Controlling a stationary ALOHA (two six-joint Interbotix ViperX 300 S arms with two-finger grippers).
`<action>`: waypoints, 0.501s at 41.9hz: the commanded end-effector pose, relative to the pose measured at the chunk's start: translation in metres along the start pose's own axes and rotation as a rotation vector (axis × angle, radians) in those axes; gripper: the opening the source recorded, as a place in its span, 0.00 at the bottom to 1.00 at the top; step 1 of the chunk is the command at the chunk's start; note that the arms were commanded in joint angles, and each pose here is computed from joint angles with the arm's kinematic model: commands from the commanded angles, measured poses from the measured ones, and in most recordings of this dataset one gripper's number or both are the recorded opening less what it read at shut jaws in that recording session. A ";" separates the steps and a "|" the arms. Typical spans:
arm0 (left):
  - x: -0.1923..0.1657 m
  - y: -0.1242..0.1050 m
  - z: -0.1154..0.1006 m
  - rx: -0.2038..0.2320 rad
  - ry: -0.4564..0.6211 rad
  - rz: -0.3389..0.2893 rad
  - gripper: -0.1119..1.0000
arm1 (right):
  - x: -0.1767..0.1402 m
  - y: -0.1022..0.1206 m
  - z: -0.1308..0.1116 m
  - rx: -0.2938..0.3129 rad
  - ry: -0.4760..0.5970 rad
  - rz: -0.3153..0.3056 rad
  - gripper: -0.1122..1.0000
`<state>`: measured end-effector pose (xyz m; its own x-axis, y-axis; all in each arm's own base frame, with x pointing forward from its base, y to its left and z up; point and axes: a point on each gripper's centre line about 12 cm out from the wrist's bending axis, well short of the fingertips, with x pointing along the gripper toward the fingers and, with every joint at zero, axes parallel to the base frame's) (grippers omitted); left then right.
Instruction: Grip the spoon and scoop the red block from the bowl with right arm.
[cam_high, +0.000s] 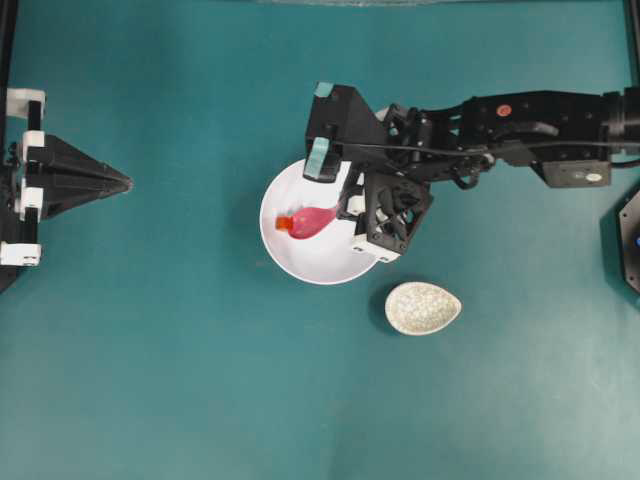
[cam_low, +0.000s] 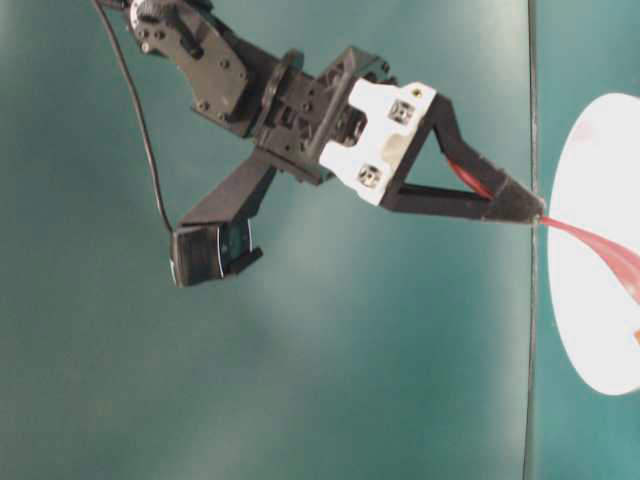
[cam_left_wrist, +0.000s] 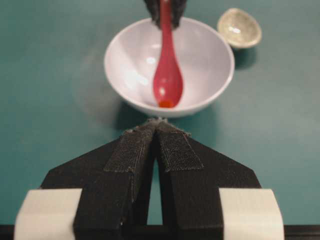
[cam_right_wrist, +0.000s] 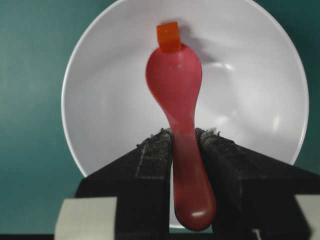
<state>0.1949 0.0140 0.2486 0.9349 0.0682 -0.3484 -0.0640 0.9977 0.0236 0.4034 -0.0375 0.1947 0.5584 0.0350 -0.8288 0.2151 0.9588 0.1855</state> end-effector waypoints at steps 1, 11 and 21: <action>0.001 0.001 0.004 0.003 -0.012 0.005 0.11 | -0.017 0.006 0.008 -0.005 -0.074 0.014 0.32; 0.000 0.001 0.005 0.000 -0.015 0.005 0.11 | -0.020 0.006 0.006 -0.007 -0.118 0.015 0.32; 0.000 0.001 0.005 -0.006 -0.017 0.005 0.11 | -0.019 0.006 0.007 -0.008 -0.125 0.014 0.32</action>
<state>0.1949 0.0144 0.2486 0.9347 0.0699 -0.3484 -0.0673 0.9975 0.0193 0.3980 -0.0355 0.1996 0.6168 0.0175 -0.7869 0.2102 0.9598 0.1861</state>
